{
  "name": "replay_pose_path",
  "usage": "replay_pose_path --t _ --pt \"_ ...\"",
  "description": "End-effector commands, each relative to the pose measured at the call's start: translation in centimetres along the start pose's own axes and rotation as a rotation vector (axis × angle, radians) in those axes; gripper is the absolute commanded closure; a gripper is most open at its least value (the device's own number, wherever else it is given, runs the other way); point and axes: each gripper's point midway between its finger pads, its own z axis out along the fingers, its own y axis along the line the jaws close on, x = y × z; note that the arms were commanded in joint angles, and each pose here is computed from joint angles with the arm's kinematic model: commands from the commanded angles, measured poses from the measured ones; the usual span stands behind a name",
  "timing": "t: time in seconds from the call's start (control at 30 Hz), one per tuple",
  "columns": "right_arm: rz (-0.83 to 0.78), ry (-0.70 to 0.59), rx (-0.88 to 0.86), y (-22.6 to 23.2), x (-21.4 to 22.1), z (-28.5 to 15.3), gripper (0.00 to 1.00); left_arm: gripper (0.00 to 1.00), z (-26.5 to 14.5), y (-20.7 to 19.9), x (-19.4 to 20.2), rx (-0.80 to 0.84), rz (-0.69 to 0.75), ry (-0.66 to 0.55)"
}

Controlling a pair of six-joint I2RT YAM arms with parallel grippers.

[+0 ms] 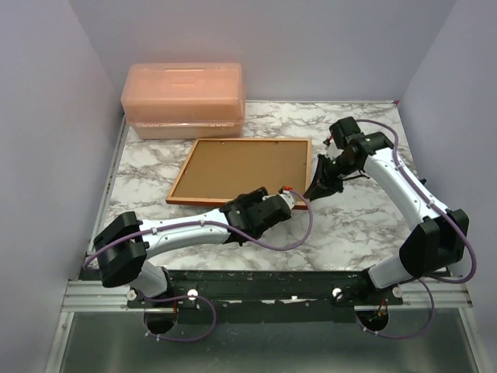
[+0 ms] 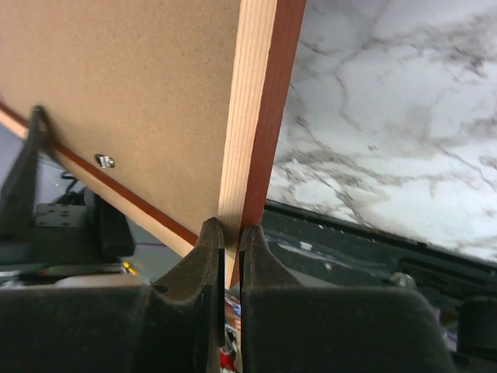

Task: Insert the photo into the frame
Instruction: Turn over the photo frame at the center of the board.

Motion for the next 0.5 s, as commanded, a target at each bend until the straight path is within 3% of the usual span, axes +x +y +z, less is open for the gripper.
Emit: replay_pose_path --t 0.0,0.1,0.27,0.47 --pt "-0.041 0.068 -0.117 2.4 1.7 -1.2 0.98 0.75 0.2 4.2 -1.5 -0.204 -0.149 -0.051" --pt "-0.059 0.028 -0.116 2.8 0.9 -1.7 0.9 0.85 -0.1 4.8 -1.5 -0.227 -0.151 -0.05" --pt "-0.108 -0.104 -0.121 4.0 -1.5 -3.6 0.59 1.0 -1.1 6.1 -1.7 -0.256 -0.153 -0.062" --pt "-0.196 -0.322 -0.143 6.0 -4.8 -7.2 0.26 1.0 -3.0 8.0 -2.1 -0.268 -0.158 -0.074"
